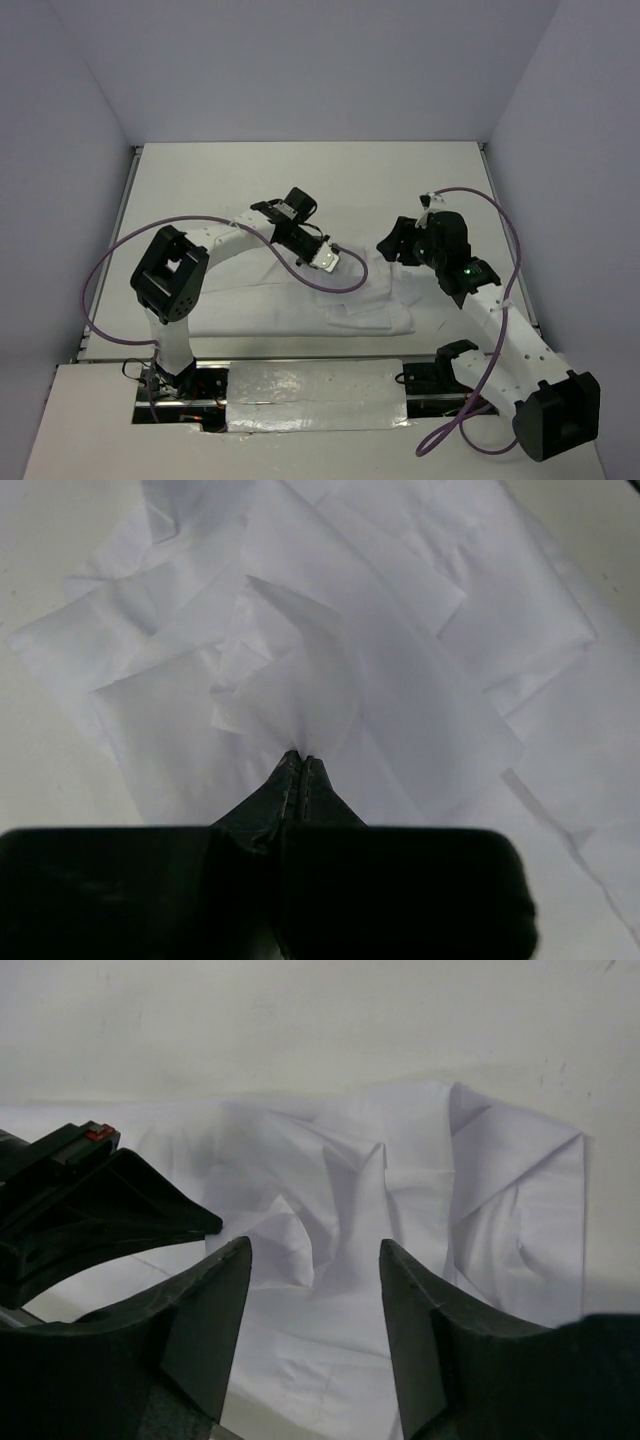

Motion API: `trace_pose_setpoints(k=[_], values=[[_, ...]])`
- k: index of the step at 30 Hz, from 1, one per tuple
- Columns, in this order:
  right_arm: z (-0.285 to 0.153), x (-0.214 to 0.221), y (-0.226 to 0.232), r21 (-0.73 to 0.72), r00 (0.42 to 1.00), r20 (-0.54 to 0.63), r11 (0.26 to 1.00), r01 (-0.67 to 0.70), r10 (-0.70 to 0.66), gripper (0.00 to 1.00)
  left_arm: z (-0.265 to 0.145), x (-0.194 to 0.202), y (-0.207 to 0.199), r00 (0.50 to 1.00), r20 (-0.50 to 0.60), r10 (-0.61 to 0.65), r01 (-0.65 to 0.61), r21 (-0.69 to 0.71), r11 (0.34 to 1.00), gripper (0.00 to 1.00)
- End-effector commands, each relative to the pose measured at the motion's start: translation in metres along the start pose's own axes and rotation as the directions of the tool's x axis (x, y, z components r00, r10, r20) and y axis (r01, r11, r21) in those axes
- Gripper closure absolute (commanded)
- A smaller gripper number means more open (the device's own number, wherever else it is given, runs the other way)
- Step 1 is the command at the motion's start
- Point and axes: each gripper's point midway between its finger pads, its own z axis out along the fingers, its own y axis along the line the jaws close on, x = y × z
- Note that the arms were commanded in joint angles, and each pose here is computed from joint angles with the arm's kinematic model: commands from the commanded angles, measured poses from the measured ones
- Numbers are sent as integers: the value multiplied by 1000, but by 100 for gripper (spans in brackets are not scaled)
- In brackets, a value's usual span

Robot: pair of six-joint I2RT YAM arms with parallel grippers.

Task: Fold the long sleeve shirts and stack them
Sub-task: Fold the shirt

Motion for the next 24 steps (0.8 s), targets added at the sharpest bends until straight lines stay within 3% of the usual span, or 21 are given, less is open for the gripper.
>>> trace_pose_setpoints(k=[1,3,4,5,8,17,22,24], values=[[4,8,10,-47,1000,-19,999,1,-2,37,0,-13,-14,973,23,228,-229,67,971,99],[8,14,10,-47,999,-44,999,-3,1,35,0,-8,-17,961,4,277,-277,89,957,84],[9,18,12,-56,998,-56,998,-1,-2,34,1,-5,-21,956,-2,295,-293,105,950,66],[10,19,13,-59,998,-63,998,0,-3,34,0,0,-28,938,-14,347,-342,143,929,55],[12,24,17,-70,997,-81,998,7,-13,34,-3,6,-36,892,-26,451,-438,188,879,43],[22,42,31,-136,990,-140,991,-5,-15,44,-11,24,-63,765,-52,641,-609,266,748,42],[31,39,51,-190,989,-138,982,23,-50,66,-14,24,-66,710,-64,701,-667,258,699,39],[34,46,59,-217,983,-162,975,45,-81,75,-16,19,-61,722,-78,688,-659,227,717,38]])
